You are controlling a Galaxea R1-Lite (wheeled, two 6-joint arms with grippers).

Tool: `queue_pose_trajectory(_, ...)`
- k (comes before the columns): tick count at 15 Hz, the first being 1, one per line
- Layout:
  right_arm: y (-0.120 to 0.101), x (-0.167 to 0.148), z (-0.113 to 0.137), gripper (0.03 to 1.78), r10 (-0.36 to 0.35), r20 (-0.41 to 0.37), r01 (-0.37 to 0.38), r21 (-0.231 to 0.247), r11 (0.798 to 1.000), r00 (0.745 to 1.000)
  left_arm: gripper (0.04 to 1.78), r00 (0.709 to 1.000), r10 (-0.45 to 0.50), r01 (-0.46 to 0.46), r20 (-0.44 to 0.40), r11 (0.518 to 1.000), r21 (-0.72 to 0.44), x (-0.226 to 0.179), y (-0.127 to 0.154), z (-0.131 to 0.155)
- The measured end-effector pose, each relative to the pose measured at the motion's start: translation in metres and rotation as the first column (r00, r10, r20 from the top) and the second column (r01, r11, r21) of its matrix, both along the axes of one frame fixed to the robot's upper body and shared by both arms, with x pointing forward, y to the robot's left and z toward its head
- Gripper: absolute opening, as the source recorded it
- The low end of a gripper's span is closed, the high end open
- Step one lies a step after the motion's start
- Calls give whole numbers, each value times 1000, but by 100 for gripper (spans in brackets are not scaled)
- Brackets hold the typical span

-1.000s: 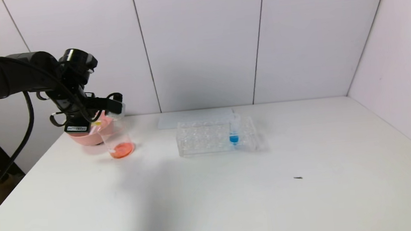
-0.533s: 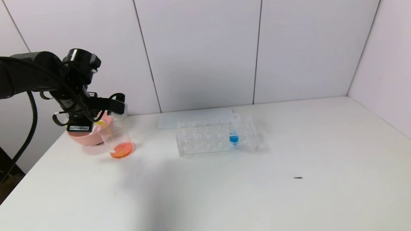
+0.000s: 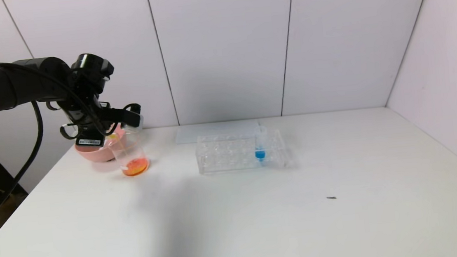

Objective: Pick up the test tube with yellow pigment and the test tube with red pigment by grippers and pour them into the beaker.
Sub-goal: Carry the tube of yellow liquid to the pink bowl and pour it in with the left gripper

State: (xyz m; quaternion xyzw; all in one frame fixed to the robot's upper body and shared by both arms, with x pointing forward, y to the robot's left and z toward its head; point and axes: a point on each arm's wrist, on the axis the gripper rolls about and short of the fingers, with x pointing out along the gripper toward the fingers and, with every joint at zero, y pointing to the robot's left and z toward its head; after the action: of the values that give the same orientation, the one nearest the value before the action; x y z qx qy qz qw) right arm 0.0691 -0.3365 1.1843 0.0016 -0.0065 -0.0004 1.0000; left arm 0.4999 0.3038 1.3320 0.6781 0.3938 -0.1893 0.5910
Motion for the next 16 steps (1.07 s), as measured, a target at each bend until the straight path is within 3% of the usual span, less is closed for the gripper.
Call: queue_pose_trajectory(16,0,0,0,170,0,0,0,0,1000,1000,44,1000,20,-20,-3,999,26,4,1,-5)
